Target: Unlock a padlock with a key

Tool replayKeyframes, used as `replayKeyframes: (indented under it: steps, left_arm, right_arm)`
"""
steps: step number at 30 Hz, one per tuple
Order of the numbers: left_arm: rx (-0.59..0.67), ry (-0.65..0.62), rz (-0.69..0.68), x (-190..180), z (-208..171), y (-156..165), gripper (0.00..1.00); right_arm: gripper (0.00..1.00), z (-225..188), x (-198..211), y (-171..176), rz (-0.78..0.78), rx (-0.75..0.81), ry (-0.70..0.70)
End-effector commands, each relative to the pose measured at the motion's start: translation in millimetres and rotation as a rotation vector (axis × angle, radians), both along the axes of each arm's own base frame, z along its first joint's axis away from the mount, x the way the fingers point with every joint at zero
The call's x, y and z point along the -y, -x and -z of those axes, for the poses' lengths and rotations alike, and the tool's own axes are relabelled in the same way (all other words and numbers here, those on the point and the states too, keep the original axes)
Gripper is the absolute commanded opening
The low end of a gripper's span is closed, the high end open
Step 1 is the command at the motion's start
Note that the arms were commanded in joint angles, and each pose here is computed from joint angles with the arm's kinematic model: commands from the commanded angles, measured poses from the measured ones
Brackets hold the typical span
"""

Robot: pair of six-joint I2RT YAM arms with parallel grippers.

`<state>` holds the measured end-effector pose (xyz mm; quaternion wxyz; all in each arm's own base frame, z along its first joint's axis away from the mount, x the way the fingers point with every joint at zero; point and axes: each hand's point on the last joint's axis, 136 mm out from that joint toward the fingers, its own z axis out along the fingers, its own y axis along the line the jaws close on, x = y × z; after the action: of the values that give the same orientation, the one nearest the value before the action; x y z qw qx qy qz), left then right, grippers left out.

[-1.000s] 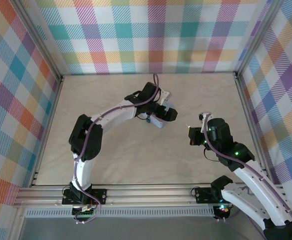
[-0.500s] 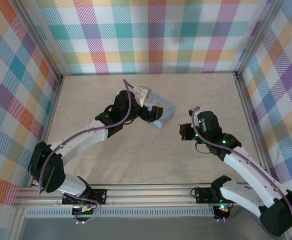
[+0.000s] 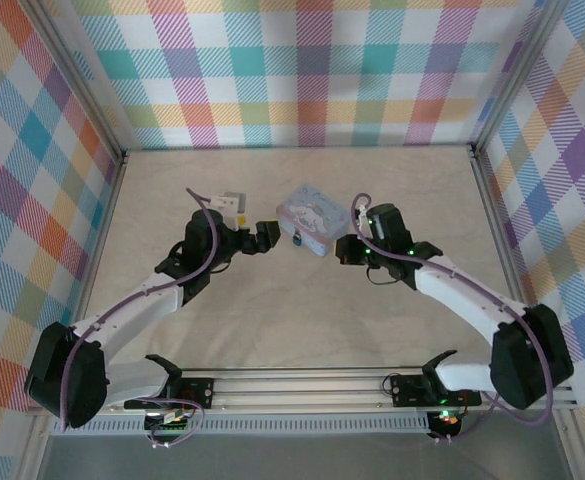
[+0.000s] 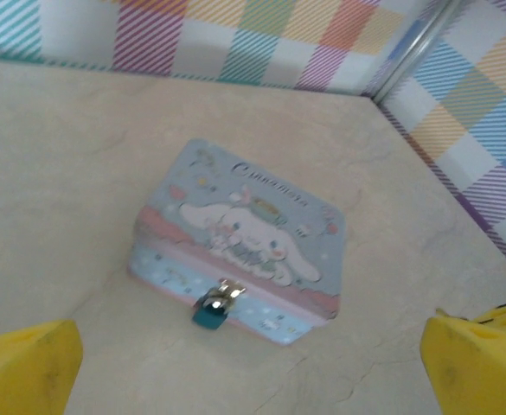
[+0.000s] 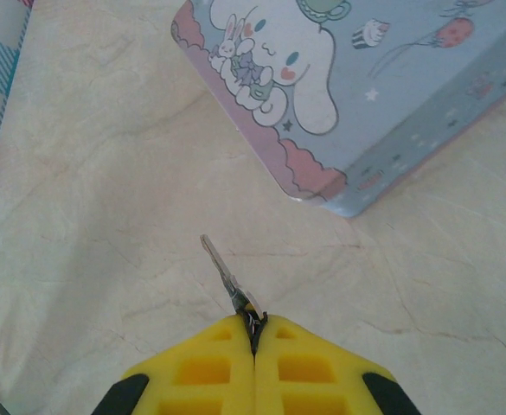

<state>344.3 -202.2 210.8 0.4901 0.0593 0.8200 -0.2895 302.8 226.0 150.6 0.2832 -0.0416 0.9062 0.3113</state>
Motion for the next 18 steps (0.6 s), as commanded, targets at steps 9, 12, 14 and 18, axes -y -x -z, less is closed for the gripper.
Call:
replayKeyframes:
  steps: [9,12,14,18]
  left_arm:
    - [-0.169,0.089,0.144,21.7,46.5,0.3,0.89]
    - [-0.218,0.094,0.200,33.5,59.9,-1.3,0.83]
    - [-0.238,0.095,0.212,37.4,67.0,-3.8,0.83]
    - [-0.249,0.085,0.217,40.9,76.2,-10.6,0.82]
  right_arm:
    - [0.00,-9.6,-33.8,-51.6,-0.034,-0.037,-0.224]
    - [0.00,-4.3,-37.6,-62.4,-0.037,-0.056,-0.215]
    - [0.00,-1.2,-38.2,-70.7,-0.029,-0.059,-0.213]
    - [0.00,4.6,-39.3,-88.2,-0.010,-0.068,-0.224]
